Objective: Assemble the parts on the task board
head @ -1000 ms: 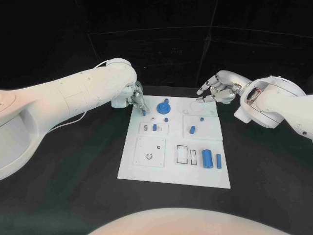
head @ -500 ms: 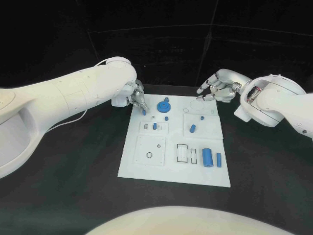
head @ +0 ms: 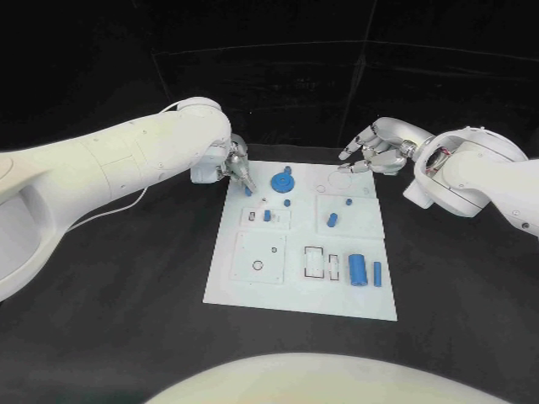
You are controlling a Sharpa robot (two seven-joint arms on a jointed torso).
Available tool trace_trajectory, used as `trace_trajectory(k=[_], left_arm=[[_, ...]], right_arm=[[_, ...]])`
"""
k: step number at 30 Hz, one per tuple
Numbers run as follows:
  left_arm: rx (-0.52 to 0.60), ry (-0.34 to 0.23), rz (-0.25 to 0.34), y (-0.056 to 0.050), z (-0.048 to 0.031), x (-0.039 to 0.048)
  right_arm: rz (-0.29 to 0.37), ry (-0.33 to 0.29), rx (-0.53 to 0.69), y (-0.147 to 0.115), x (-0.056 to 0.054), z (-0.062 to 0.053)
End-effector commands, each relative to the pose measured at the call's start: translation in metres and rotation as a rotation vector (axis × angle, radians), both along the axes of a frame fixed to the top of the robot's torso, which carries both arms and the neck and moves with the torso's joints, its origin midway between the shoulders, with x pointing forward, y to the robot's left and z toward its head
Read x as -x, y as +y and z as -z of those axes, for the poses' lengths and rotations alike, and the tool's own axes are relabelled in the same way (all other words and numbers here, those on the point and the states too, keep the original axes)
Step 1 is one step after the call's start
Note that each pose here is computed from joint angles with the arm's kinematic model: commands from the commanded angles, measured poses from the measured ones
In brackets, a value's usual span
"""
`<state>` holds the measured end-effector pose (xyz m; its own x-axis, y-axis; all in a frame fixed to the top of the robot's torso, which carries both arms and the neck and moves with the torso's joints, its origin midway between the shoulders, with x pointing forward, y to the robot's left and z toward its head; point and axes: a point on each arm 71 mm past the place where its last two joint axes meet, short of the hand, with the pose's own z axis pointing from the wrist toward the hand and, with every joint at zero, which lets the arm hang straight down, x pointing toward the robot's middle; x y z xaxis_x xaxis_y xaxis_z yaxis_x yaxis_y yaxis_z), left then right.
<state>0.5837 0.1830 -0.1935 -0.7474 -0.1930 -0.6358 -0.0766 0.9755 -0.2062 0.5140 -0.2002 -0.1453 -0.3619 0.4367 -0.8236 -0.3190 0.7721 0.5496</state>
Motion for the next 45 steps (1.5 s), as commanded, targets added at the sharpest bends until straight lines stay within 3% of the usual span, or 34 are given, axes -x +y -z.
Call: trace_trajectory(k=[1,10,21,33,45], left_arm=[[0.06,-0.042,-0.015,0.0,-0.0034,0.0001],[0.132,-0.057,-0.071,0.011,-0.0061,0.01],[0.206,-0.061,-0.122,0.022,-0.0081,0.0348],[0.255,-0.077,-0.141,0.019,0.0089,0.0595],[0.247,-0.049,-0.138,0.017,0.0175,0.0691]], right_arm=[[-0.006,-0.002,0.002,0.0,0.0,-0.001],[-0.002,-0.003,0.003,-0.002,0.0,-0.001],[0.004,-0.001,0.004,-0.005,0.0,-0.001],[0.007,-0.001,0.005,-0.007,0.0,-0.001],[0.007,-0.001,0.005,-0.008,0.0,-0.001]])
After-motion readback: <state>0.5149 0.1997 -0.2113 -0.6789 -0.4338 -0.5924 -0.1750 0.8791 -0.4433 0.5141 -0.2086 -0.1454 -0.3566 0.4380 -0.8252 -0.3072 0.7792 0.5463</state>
